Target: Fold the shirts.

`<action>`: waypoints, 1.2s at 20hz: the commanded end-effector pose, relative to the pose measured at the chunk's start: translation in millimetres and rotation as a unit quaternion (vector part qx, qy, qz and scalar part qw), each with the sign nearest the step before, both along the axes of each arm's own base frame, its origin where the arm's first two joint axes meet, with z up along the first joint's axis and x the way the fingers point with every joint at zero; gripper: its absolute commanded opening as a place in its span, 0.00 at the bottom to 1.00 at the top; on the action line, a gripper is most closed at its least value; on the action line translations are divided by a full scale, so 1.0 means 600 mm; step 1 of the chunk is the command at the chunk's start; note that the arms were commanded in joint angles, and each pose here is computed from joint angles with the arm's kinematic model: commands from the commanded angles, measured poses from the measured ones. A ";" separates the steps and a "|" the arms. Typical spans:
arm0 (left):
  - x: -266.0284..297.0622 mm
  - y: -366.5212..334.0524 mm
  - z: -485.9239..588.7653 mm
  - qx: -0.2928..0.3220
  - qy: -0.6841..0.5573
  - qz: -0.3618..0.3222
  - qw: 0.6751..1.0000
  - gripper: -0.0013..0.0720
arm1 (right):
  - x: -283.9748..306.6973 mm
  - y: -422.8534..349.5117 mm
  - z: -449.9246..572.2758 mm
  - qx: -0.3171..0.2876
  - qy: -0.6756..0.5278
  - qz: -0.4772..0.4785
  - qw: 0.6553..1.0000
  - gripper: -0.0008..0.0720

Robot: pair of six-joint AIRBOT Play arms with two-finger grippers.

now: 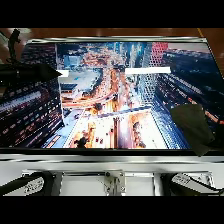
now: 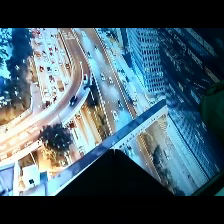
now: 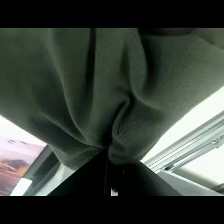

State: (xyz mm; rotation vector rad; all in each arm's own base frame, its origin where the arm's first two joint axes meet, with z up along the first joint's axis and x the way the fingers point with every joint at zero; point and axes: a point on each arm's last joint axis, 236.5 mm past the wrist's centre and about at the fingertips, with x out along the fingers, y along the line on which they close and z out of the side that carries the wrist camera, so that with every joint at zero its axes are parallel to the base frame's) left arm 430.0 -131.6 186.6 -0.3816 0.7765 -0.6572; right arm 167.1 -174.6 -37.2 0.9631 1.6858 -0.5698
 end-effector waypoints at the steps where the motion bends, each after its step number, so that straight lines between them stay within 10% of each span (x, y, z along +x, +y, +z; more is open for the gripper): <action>1: 0.000 0.000 0.000 0.000 0.000 0.000 1.000 0.07 | -0.038 0.036 -0.066 0.015 0.016 -0.021 1.000 0.10; 6: 0.000 0.000 0.000 0.000 0.000 0.000 1.000 0.07 | -0.061 0.028 -0.088 -0.008 0.039 -0.023 0.999 0.22; 8: 0.000 0.000 0.000 0.000 0.000 0.000 1.000 0.07 | -0.096 0.019 -0.076 -0.011 0.078 0.010 0.997 0.96; 12: 0.001 0.000 -0.001 0.000 0.000 0.000 1.000 0.07 | -0.122 -0.019 0.009 -0.021 0.131 0.046 0.990 0.96; 15: 0.003 0.000 -0.018 0.012 0.009 -0.003 1.000 0.07 | 0.017 -0.099 0.112 -0.145 -0.024 0.063 0.987 0.96; 18: -0.008 0.015 -0.110 0.123 0.082 0.024 0.989 0.06 | 0.225 -0.113 0.286 -0.316 -0.257 0.122 0.905 0.96; 21: -0.029 0.031 -0.189 0.310 0.118 0.044 0.942 0.07 | 0.327 0.023 0.330 -0.313 -0.339 0.217 0.860 0.96; 22: -0.028 0.022 -0.200 0.344 0.109 0.038 0.932 0.11 | 0.335 0.070 0.302 -0.288 -0.321 0.252 0.866 0.96; 24: -0.030 -0.010 -0.221 0.368 0.107 0.011 0.923 0.84 | 0.336 0.145 0.235 -0.229 -0.274 0.306 0.883 0.96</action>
